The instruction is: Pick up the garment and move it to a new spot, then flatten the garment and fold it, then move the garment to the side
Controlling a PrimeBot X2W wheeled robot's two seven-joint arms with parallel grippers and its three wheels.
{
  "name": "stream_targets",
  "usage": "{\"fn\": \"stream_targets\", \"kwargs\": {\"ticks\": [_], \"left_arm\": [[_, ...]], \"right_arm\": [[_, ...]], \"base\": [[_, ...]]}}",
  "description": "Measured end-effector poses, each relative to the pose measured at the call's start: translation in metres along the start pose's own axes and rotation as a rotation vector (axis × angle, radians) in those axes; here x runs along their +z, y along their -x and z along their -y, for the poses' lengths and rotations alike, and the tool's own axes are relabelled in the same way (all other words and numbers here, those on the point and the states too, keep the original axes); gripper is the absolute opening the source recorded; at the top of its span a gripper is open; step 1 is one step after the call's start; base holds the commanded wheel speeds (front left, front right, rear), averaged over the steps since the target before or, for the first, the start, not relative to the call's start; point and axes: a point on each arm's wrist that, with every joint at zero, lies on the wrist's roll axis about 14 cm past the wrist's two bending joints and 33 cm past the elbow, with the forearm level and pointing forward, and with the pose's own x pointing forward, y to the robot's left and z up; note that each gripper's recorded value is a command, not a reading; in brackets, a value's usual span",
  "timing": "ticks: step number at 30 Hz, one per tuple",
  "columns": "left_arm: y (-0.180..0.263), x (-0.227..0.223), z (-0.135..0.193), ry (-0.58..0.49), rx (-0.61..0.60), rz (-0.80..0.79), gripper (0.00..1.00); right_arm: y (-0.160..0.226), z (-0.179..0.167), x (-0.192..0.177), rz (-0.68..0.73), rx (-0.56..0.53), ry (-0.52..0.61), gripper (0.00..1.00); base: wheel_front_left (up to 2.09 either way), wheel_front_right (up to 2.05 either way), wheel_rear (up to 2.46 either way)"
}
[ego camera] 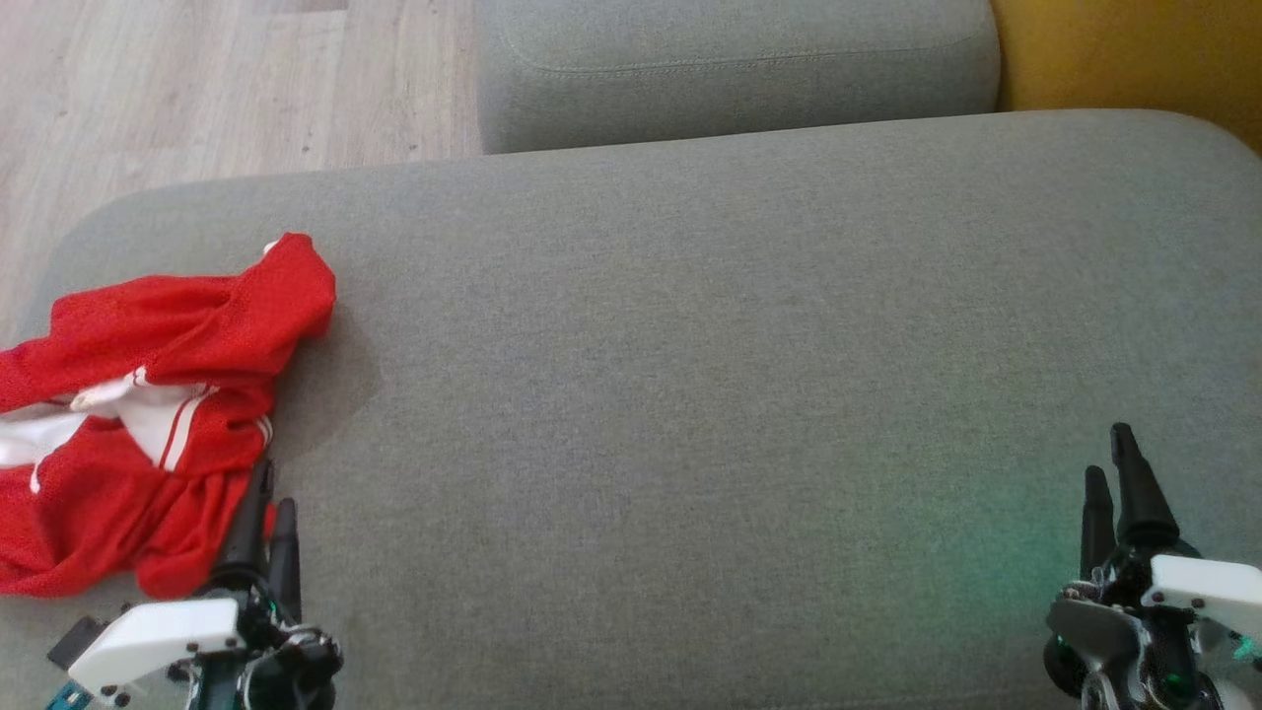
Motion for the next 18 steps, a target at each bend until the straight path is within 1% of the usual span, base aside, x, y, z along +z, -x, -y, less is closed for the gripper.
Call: {"fn": "stream_targets", "kwargs": {"ticks": [7,18], "left_arm": [[-0.001,-0.002,0.005,-0.016,-0.013,0.007,1.0],[-0.002,-0.005,0.012,-0.091,-0.02,0.011,1.0]], "right_arm": [[-0.001,-0.005,0.001,0.011,0.015,0.024,1.0],[-0.001,-0.015,-0.003,0.015,0.043,0.138,1.0]], "base": [[0.0,0.0,0.0],[0.0,0.0,0.0]]}}
